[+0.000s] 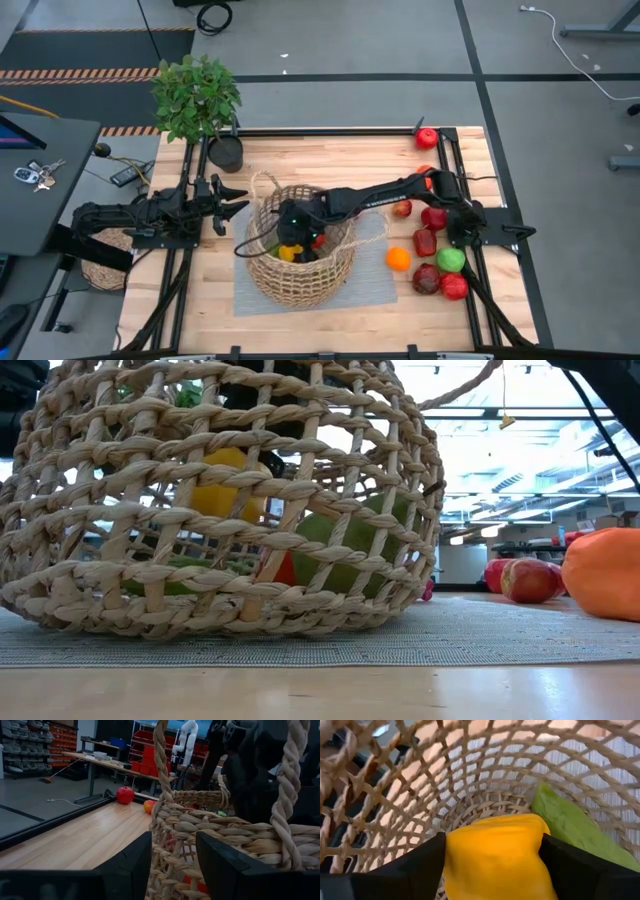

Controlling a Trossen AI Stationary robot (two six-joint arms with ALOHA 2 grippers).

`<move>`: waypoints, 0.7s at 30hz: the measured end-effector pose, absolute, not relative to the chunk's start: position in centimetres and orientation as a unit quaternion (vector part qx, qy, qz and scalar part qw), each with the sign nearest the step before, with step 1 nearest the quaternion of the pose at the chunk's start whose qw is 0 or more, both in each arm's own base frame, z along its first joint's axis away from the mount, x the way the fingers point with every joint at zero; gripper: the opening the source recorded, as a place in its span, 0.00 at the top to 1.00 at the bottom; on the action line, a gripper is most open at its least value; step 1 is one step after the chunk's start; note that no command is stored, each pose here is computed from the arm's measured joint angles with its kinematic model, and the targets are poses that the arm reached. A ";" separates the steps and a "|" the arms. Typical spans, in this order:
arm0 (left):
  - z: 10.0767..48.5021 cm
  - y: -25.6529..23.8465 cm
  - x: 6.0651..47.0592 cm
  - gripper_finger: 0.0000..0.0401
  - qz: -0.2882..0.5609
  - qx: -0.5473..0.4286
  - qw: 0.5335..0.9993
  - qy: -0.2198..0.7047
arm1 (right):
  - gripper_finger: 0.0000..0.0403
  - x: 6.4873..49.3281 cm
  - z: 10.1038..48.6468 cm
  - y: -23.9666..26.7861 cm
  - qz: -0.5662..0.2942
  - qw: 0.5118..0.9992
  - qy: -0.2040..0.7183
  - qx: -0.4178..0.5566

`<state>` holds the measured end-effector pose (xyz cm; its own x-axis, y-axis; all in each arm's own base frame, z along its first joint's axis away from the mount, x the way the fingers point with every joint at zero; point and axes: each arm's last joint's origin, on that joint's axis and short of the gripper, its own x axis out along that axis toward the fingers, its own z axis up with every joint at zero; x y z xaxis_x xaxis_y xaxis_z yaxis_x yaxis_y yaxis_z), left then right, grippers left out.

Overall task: Build produce basket
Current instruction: Put the yellow bell pepper into the basket, then adjust the basket

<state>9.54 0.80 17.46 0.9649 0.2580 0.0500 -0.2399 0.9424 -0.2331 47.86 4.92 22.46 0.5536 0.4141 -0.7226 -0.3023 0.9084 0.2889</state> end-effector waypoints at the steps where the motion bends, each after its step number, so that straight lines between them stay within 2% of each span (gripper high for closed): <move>1: 17.5 0.8 9.5 0.60 0.126 -0.113 0.985 -0.040 | 0.23 47.8 22.5 4.9 0.201 0.879 0.428 0.068; 10: 17.5 0.8 9.5 0.60 0.126 -0.113 0.985 -0.040 | 0.10 47.5 23.6 4.6 0.185 0.876 0.438 0.084; 16: 17.5 0.8 9.5 0.60 0.126 -0.113 0.985 -0.040 | 0.10 45.3 29.6 4.0 0.129 0.885 0.446 0.018; 21: 17.5 0.8 9.5 0.60 0.126 -0.113 0.985 -0.040 | 0.12 42.5 35.1 4.0 0.119 0.916 0.384 0.003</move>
<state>9.55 0.79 17.45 0.9650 0.2575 0.0496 -0.2395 0.9425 -0.2330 42.52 4.00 35.13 0.6772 0.2193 -0.7024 -0.2150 0.9719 0.0961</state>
